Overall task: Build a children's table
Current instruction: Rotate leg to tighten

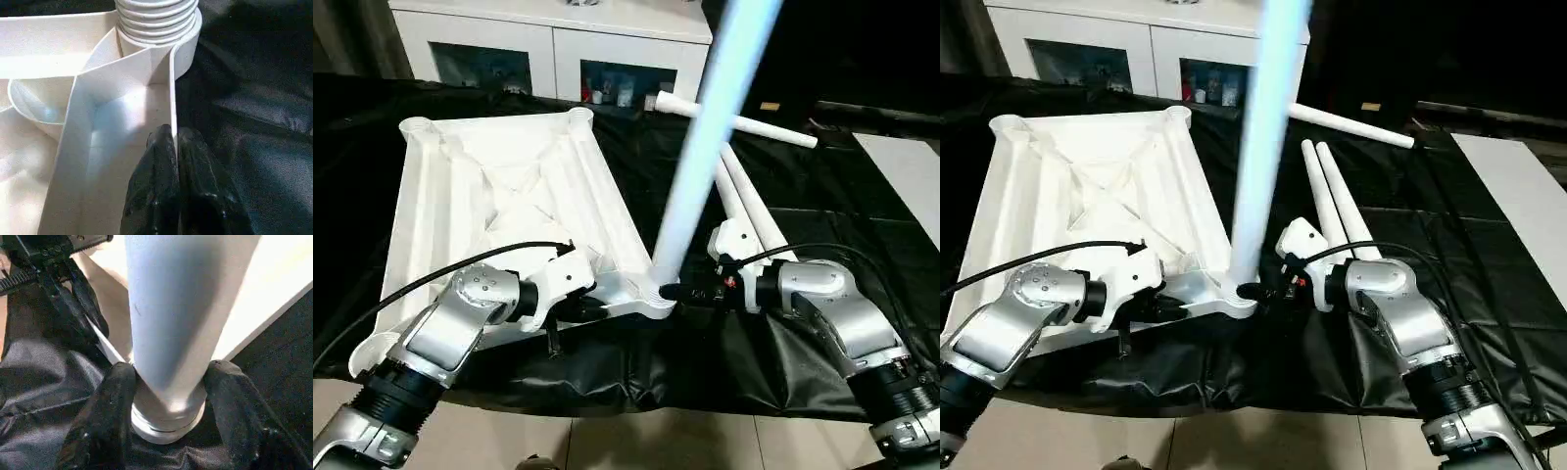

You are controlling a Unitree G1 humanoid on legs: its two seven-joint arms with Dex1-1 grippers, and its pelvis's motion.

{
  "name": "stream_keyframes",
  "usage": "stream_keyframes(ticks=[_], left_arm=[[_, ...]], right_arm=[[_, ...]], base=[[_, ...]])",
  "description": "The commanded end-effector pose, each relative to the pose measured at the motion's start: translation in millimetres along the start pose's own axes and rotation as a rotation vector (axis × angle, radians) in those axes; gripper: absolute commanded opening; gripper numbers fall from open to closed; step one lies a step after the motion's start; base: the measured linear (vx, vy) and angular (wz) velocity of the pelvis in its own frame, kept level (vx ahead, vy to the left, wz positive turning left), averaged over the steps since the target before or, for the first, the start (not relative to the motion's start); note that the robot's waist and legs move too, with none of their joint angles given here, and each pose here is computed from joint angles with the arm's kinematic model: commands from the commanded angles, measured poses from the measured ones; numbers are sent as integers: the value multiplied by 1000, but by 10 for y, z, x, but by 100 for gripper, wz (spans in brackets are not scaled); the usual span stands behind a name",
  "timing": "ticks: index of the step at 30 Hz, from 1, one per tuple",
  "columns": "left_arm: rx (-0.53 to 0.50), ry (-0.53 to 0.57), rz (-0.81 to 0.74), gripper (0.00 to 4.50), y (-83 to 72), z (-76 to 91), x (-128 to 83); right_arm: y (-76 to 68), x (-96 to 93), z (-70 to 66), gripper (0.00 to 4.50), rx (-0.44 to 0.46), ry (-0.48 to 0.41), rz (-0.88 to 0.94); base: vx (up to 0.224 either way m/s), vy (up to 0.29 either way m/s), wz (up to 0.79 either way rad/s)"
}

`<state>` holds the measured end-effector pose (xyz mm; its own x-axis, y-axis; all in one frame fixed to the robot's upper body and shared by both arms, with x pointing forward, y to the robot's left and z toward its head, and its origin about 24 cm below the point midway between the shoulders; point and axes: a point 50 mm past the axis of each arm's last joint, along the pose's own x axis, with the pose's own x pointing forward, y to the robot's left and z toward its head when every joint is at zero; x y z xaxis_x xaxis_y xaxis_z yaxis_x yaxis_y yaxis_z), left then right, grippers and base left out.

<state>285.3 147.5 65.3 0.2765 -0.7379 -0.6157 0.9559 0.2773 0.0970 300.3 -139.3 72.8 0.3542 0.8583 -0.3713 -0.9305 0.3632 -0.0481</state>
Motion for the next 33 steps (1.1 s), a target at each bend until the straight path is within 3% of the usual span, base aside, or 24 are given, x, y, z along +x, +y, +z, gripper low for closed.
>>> stream_keyframes(ticks=[1, 4, 6, 16, 33], left_arm=[[64, -43, -26, 0, -43, 131, 26], [65, -43, -23, 0, -41, 130, 26], [64, -42, -22, 0, -43, 127, 27], [68, -41, -19, 0, -35, 134, 32], [68, -36, -16, 0, -28, 125, 17]], right_arm=[[49, 46, -152, 199, 21, 77, 26], [42, 55, -159, 199, 31, 70, 14], [41, 62, -163, 242, 43, 63, 10], [30, 156, -174, 339, 48, 58, -17], [27, 231, -99, 339, 64, -13, 6]], base=[[0, 0, 0], [0, 0, 0], [0, 0, 0], [0, 0, 0], [0, 0, 0]])
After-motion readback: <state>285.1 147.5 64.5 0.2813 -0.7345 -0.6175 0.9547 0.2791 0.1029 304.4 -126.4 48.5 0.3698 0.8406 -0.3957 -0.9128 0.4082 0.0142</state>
